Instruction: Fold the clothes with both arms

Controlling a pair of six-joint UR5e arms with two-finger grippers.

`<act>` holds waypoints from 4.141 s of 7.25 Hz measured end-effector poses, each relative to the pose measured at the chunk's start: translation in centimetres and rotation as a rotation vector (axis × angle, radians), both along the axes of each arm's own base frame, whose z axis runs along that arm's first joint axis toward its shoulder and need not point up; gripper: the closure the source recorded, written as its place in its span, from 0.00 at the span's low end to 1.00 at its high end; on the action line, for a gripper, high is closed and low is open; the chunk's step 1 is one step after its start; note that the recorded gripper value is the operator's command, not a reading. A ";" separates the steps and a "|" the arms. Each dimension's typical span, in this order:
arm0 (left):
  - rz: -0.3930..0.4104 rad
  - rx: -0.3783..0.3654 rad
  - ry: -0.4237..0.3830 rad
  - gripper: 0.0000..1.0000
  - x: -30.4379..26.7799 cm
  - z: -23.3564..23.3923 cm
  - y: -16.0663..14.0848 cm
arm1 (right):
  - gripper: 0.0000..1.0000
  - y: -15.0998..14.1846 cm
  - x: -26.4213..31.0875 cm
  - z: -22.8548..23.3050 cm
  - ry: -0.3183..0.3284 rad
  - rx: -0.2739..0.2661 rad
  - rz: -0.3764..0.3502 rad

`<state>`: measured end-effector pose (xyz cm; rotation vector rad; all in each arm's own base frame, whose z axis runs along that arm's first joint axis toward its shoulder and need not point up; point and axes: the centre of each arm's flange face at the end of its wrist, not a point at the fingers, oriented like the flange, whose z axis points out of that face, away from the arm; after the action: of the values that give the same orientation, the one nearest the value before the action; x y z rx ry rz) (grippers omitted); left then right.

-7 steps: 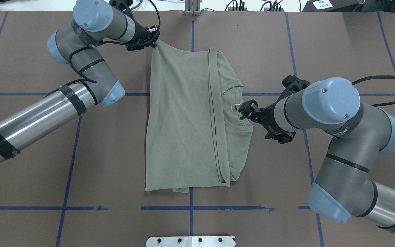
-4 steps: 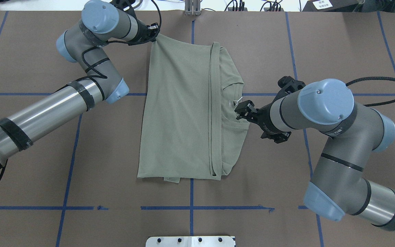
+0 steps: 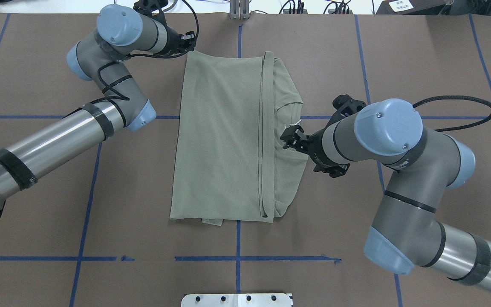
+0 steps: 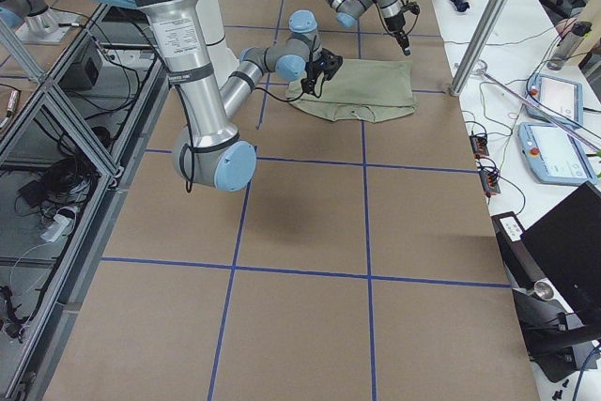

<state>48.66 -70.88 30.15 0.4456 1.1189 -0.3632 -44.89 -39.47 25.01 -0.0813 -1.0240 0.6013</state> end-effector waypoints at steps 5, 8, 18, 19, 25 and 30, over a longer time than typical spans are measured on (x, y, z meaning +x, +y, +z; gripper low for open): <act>0.108 0.046 -0.059 0.00 -4.5 6.1 5.6 | 0.00 3.4 -8.8 -1.1 0.141 0.233 -0.302; 0.111 0.037 -0.071 0.00 -5.1 7.9 6.2 | 0.00 4.3 -13.3 -4.0 0.354 0.365 -0.572; 0.091 0.017 -0.031 0.00 -5.5 8.2 6.6 | 0.00 5.5 -16.5 -0.3 0.603 0.397 -0.847; 0.086 0.017 -0.015 0.00 -5.5 8.0 6.7 | 0.00 5.3 -15.1 0.6 0.626 0.400 -0.876; 0.079 0.014 0.014 0.00 -5.5 7.1 7.0 | 0.00 3.9 -6.9 1.7 0.603 0.482 -0.869; 0.079 0.017 0.018 0.00 -5.6 6.7 7.1 | 0.00 -6.4 -13.3 -0.4 0.533 0.508 -0.697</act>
<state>43.08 -63.78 36.81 0.4125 1.1544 -0.2899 -58.23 -45.90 24.60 0.1614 -0.5418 -0.2776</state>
